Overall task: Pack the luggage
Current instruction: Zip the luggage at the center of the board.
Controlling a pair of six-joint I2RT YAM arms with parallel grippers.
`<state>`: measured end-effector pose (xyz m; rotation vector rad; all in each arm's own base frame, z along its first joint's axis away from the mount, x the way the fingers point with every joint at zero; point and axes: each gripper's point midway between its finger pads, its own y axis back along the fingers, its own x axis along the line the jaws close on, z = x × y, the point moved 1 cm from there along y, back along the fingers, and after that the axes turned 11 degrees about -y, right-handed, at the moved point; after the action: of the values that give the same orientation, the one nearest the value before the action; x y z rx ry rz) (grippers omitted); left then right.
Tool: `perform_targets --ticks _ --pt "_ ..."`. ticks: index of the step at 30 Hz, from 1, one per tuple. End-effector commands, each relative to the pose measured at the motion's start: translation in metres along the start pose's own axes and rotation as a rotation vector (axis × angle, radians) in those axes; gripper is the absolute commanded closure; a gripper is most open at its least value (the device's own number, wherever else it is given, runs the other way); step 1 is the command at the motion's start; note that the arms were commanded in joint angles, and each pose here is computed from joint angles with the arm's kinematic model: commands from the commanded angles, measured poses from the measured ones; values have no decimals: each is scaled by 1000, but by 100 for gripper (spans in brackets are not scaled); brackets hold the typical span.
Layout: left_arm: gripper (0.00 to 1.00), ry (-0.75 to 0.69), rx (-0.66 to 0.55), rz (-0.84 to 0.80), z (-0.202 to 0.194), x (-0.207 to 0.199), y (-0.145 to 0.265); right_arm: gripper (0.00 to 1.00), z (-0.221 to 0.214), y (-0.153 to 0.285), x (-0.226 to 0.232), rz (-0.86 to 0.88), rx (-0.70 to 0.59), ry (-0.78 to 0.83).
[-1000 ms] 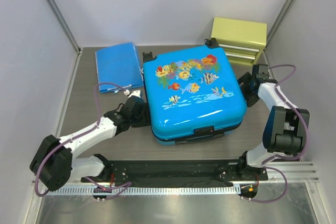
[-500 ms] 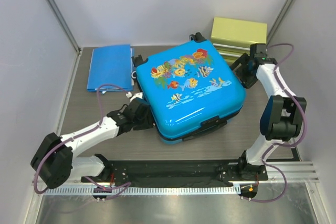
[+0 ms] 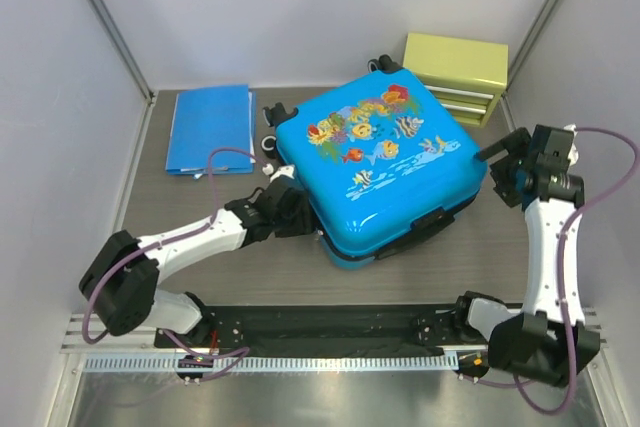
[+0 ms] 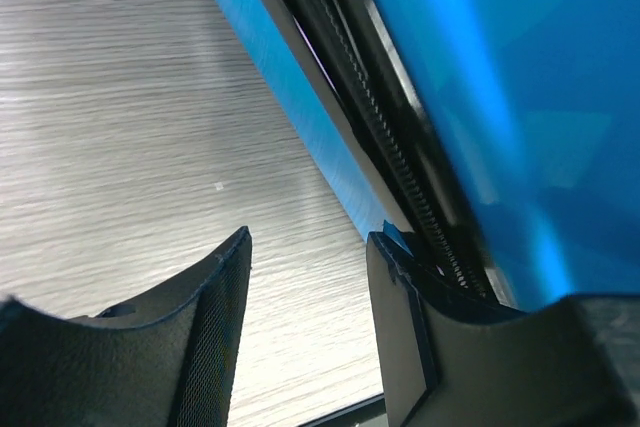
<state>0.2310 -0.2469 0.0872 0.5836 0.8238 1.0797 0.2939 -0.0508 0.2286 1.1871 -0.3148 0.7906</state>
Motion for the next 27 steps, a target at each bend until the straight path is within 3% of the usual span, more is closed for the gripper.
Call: perform_targets --ticks 1,8,17,21,27 --pt "48 -48 -148 -241 49 -75 8 10 -64 19 -59 -129 197 -7" --pt "46 -84 -165 -184 44 -58 16 12 -93 54 -96 -133 201 -40" --pt "39 -24 -194 -112 31 -5 33 15 -137 81 -133 -163 340 -38" --pt "38 -12 -226 -153 26 2 43 18 -143 74 -137 -157 365 -33" --pt "39 -72 -226 -335 16 -22 52 20 -152 55 -142 -128 392 -25"
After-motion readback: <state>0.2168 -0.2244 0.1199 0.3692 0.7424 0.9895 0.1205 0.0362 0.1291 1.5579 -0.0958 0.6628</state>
